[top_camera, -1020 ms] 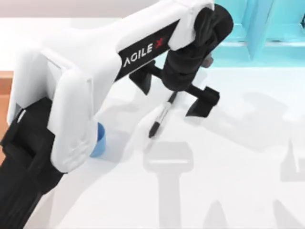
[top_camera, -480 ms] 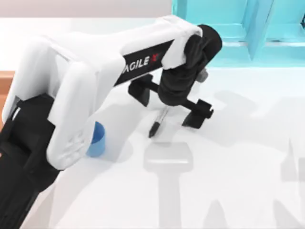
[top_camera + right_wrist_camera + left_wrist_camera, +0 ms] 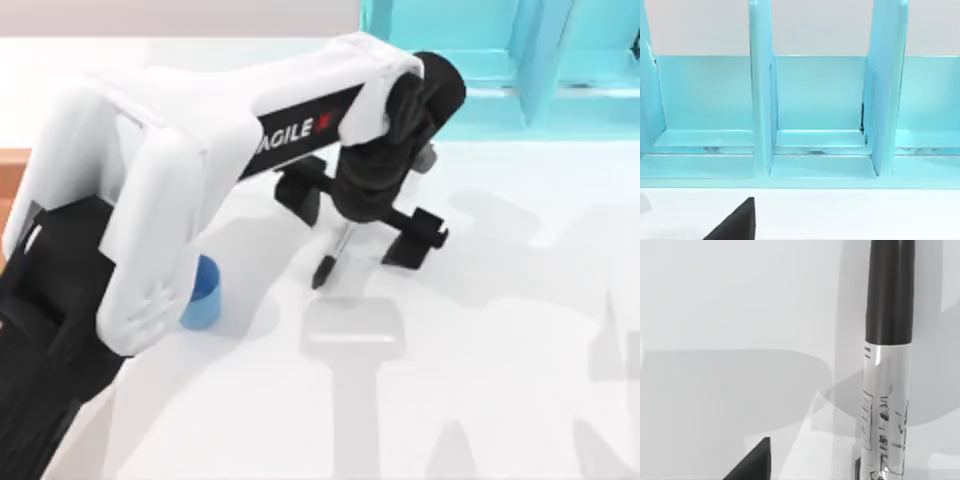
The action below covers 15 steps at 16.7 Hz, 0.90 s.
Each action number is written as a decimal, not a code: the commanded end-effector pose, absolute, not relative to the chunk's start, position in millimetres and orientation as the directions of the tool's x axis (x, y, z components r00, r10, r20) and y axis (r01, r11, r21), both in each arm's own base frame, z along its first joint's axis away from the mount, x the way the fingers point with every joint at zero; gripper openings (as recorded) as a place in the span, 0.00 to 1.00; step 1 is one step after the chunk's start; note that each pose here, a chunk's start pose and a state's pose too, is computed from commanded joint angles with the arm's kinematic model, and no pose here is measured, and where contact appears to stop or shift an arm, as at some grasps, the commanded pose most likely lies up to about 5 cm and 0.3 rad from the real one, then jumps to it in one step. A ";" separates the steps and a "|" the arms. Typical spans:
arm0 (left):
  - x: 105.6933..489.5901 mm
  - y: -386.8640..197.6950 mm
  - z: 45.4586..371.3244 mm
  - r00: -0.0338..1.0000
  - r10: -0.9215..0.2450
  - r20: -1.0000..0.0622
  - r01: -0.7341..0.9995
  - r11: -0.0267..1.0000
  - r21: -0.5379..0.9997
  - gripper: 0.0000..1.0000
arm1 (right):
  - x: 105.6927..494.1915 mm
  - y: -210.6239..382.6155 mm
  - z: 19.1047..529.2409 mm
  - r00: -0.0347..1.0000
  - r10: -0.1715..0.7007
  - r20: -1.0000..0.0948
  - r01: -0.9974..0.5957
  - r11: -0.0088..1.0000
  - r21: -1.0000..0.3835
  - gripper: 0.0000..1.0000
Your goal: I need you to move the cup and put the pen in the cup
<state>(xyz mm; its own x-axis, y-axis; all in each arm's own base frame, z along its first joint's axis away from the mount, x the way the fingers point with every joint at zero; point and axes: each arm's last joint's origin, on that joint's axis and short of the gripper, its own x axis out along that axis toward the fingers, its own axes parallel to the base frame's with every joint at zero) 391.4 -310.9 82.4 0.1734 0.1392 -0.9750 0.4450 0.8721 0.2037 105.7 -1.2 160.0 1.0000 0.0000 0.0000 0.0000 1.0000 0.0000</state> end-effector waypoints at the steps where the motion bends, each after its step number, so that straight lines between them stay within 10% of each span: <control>1: 391.4 -310.9 82.4 0.173 0.139 -0.975 0.445 0.872 0.204 0.62 | 105.7 -1.2 160.0 1.000 0.000 0.000 0.000 1.000 0.000 1.00; 9: 391.4 -310.9 82.4 0.173 0.139 -0.975 0.445 0.872 0.204 0.02 | 105.7 -1.2 160.0 1.000 0.000 0.000 0.000 1.000 0.000 1.00; 15: 391.4 -310.9 82.4 0.173 0.139 -0.975 0.445 0.872 0.204 0.00 | 105.7 -1.2 160.0 1.000 0.000 0.000 0.000 1.000 0.000 1.00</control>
<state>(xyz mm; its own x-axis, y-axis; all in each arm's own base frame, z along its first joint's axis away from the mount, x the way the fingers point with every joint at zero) 391.4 -310.9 82.4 0.1734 0.1392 -0.9750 0.4450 0.8721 0.2037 105.7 -1.2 160.0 1.0000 0.0000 0.0000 0.0000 1.0000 0.0000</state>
